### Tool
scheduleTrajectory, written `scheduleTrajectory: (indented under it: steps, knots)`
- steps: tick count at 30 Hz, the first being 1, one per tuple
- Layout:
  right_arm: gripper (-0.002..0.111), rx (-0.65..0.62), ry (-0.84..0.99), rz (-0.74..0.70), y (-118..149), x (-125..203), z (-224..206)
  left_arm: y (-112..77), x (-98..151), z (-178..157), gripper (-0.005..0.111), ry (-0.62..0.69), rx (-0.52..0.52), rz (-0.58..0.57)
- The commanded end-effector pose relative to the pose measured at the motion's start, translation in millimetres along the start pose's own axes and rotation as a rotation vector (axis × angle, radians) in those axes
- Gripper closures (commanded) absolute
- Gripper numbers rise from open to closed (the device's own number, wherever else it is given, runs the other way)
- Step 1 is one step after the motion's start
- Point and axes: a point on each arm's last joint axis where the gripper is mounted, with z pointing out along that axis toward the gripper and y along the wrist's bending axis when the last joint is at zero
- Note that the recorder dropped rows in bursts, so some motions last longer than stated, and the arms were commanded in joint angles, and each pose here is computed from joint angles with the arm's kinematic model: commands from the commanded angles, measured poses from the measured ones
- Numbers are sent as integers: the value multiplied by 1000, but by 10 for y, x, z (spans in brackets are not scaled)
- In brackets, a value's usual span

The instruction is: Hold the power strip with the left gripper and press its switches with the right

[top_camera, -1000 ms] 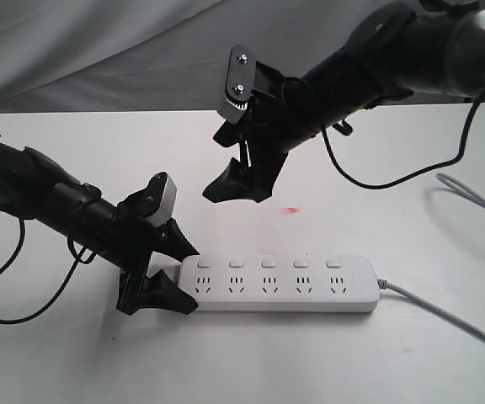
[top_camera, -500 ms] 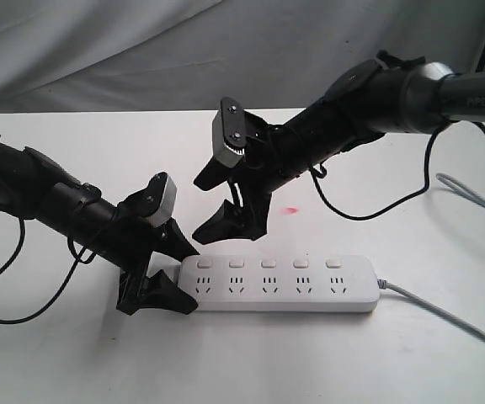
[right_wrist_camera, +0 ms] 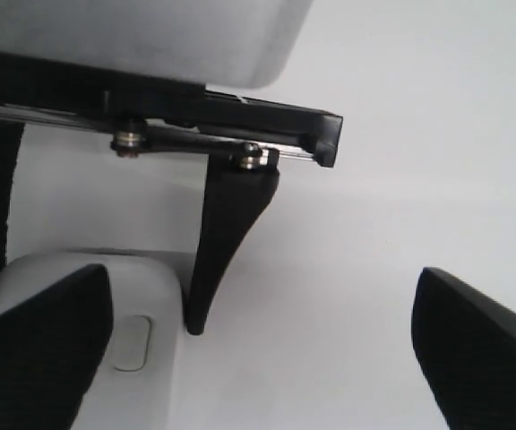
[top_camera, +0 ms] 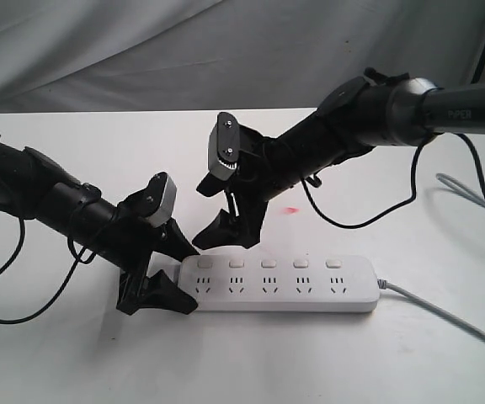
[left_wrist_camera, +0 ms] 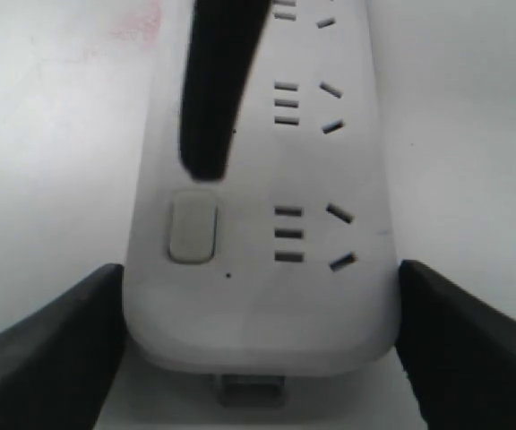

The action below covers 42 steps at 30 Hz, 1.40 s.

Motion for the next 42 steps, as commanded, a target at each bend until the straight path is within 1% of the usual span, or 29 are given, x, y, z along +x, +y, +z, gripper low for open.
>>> scheduleTrajectory:
  steps: [1,16,21,29,36,42]
  knots:
    - [25,2,17,-31,19,-13,82,9,1,24,107,10,-5,-3]
    - [25,14,65,-44,22,9,103,9,1,24,107,10,-5,-3]
    - [25,0,81,-42,41,73,212,9,1,24,107,10,-5,-3]
    - [25,28,92,-42,15,84,212,9,1,24,107,10,-5,-3]
    - [25,14,156,-51,14,238,302,9,1,24,107,10,-5,-3]
    - [25,5,187,-75,18,286,317,9,1,24,107,10,-5,-3]
